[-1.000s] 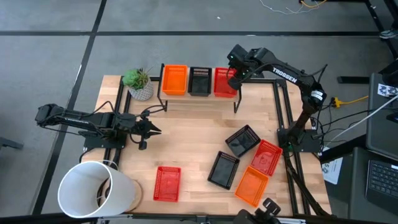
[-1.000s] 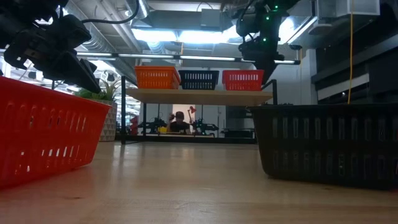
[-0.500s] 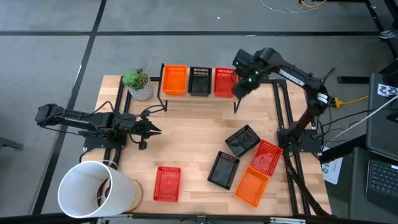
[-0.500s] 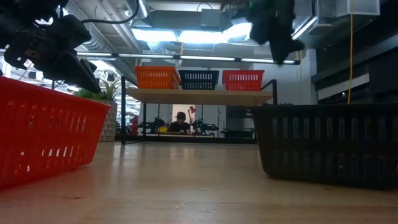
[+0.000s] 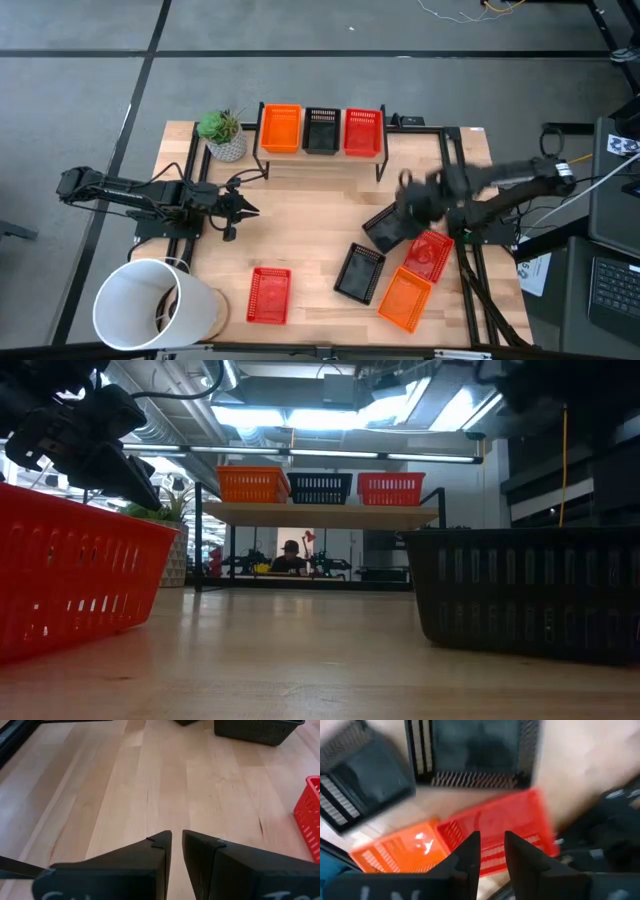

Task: Stack baskets on shelf by color
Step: Stack the right red bin on top of the red bin on the shelf

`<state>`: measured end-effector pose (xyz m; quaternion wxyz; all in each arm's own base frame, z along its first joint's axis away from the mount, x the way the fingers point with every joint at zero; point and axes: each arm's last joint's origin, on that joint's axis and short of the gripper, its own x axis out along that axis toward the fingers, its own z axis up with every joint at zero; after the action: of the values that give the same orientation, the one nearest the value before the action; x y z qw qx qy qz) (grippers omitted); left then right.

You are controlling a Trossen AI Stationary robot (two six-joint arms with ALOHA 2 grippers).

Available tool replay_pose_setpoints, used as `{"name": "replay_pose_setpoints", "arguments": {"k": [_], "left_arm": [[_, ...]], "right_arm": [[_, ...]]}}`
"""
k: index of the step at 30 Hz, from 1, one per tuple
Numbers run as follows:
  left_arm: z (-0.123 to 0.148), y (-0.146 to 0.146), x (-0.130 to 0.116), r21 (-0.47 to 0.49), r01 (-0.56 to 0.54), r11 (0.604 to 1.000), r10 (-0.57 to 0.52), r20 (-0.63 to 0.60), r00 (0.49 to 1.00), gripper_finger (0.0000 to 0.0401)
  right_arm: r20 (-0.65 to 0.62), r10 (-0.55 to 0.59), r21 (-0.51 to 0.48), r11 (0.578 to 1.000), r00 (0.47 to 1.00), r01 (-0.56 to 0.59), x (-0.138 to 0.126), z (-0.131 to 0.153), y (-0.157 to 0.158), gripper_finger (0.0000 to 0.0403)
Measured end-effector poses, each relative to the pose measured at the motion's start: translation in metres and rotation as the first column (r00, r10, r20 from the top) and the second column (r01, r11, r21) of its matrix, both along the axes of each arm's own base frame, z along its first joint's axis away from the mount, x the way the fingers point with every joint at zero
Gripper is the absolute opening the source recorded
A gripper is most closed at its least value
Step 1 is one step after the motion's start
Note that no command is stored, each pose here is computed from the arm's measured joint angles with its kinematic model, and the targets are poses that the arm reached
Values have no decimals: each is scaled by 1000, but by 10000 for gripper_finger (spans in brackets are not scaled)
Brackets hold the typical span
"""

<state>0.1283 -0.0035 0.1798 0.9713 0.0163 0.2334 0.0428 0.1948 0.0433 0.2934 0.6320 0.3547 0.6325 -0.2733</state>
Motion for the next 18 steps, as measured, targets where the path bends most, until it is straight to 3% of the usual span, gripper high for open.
{"name": "replay_pose_setpoints", "arguments": {"k": [6, 10, 15, 18], "left_arm": [[0, 0, 0, 0, 0, 1000, 0, 0, 1000, 38], [0, 0, 0, -2, -1, 1000, 1, 2, 1000, 38], [1, 0, 0, -4, -2, 1000, 2, 9, 1000, 38], [1, 0, 0, -8, -4, 1000, 4, 11, 1000, 38]], "right_arm": [[3, 51, 47, 998, 999, -51, -15, -57, 51, 87], [-24, 73, 86, 994, 997, -71, -26, -79, 68, 87], [-10, -26, 7, 1000, 1000, 26, -33, -88, 72, 87], [65, -178, -60, 981, 982, 182, -31, -92, 71, 87]]}}
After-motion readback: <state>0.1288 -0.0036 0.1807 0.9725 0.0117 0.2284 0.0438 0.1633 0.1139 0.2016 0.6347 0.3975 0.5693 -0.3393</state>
